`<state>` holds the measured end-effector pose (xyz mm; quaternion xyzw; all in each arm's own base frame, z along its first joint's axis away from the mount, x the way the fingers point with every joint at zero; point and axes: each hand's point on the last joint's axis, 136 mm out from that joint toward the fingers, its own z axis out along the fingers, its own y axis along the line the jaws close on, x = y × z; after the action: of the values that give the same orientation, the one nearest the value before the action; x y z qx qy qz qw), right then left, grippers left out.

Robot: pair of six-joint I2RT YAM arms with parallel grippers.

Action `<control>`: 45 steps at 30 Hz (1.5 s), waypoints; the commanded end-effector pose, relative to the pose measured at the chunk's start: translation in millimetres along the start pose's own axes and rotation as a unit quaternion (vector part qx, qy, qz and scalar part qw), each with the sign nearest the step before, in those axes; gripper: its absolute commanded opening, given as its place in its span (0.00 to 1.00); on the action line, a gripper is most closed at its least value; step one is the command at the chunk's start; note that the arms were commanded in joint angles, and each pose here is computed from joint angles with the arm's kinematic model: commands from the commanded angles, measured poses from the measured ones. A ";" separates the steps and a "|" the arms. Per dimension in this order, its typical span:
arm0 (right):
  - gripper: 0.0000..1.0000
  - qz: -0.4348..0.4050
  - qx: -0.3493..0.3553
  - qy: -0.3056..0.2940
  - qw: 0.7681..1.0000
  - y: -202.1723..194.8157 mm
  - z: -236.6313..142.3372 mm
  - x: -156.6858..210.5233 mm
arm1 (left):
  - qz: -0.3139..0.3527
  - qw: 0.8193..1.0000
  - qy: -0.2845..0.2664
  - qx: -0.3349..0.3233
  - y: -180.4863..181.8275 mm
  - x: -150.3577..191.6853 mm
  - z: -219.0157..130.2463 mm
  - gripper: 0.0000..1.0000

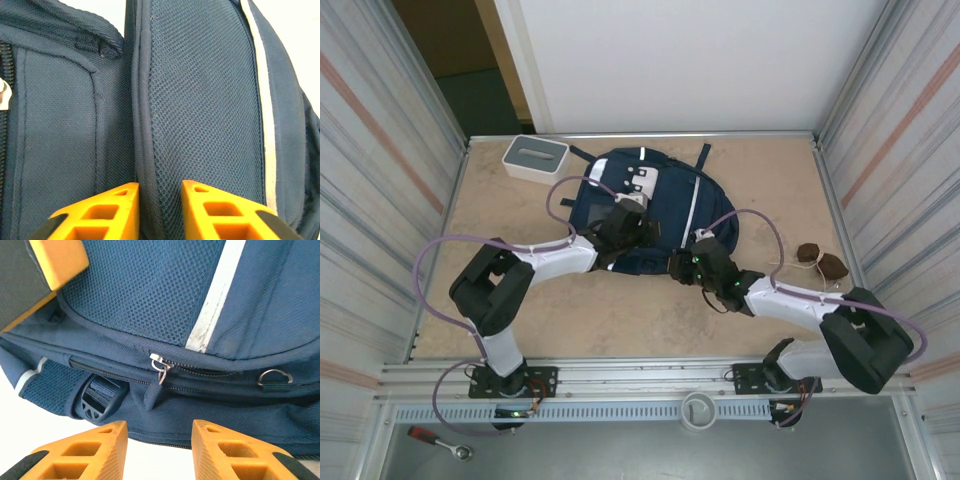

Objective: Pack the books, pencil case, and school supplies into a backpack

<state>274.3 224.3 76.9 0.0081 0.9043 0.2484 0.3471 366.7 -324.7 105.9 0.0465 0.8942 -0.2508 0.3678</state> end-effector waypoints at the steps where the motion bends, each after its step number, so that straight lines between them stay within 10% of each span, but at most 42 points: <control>1: 0.37 0.035 -0.004 -0.029 0.999 12.4 7.2 -16.1 | -0.001 1.000 0.008 0.014 -1.5 4.1 4.7 0.22; 28: 0.26 0.071 0.040 -0.076 0.994 9.2 42.2 -16.6 | -0.004 1.000 0.013 0.023 3.2 11.1 3.5 0.19; 45: 0.00 0.013 0.121 -0.079 0.989 -27.9 10.5 -9.4 | 0.005 1.000 0.009 -0.015 41.0 8.5 2.0 0.00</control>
<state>296.2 232.2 63.5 0.0826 0.8944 0.1995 0.3916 370.5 -317.2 98.4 0.0490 0.8862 -0.2804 0.3656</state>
